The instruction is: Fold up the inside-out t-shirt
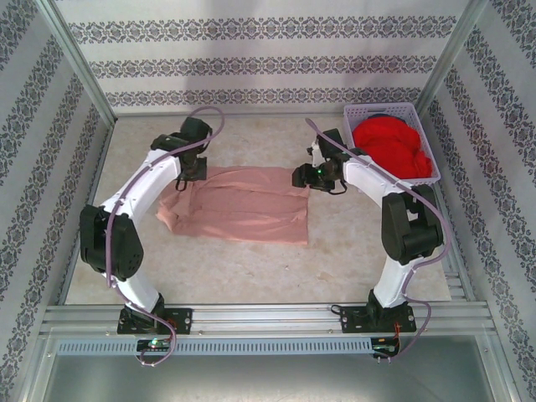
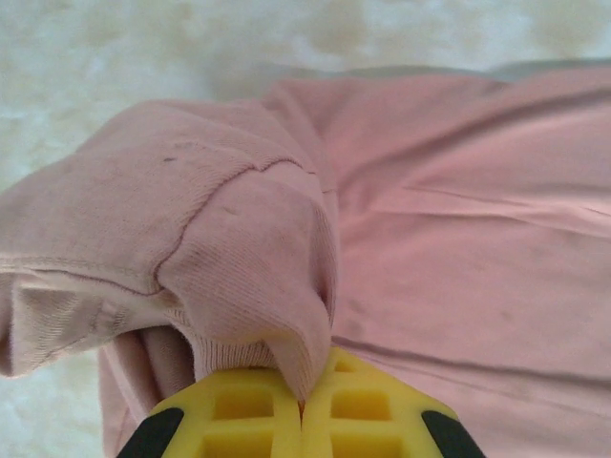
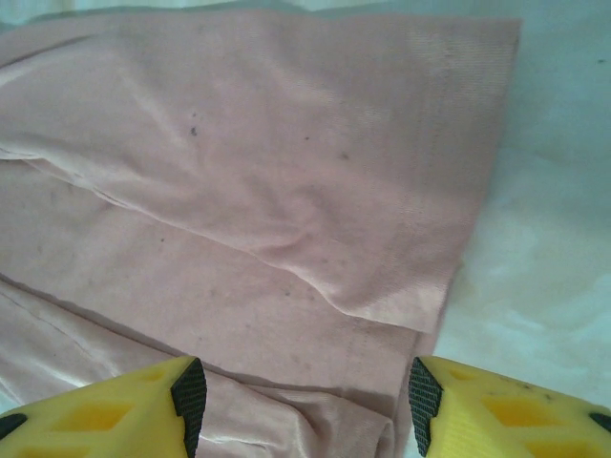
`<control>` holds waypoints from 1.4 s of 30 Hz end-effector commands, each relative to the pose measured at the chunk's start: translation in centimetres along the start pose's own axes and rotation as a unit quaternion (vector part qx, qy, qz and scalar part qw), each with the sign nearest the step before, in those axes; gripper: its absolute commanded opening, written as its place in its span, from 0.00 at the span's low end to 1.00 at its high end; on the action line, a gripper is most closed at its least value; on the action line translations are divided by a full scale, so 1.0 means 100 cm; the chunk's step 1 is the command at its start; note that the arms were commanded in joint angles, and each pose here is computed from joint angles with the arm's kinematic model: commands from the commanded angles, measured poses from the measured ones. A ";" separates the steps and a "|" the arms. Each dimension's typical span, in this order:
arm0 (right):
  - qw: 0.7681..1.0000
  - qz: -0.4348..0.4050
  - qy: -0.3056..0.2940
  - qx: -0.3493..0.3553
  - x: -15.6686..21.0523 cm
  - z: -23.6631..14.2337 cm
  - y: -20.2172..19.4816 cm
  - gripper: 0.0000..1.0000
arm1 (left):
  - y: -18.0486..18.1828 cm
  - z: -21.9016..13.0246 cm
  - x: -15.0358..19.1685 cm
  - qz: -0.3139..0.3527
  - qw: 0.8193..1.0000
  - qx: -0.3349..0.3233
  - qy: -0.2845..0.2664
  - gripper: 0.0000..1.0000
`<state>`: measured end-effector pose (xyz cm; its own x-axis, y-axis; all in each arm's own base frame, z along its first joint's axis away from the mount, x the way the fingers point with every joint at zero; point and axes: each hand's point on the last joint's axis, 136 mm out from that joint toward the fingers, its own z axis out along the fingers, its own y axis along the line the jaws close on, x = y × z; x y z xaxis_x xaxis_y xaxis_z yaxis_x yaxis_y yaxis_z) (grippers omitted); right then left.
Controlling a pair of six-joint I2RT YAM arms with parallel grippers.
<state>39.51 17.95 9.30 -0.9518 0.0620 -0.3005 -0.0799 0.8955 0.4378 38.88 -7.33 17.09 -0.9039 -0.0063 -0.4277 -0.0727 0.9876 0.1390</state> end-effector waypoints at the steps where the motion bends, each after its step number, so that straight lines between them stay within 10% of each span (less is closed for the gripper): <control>1: 1.000 0.000 0.000 0.014 0.006 -0.008 -0.006 0.60 | -0.029 -0.016 0.020 -0.002 0.998 0.038 0.045 0.00; 9: 1.000 0.009 0.003 0.018 0.011 -0.008 -0.016 0.60 | -0.099 -0.035 0.025 0.005 0.986 0.154 0.071 0.00; 42: 0.999 0.029 0.009 0.038 0.017 -0.013 -0.035 0.61 | -0.204 -0.058 0.034 0.083 0.953 0.277 0.091 0.00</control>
<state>38.32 15.14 7.66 -0.9627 0.1068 -0.2488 -0.0040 0.9132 0.4075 34.39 -26.12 16.81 -0.9561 0.1751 -0.2349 0.2358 0.9357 -0.2626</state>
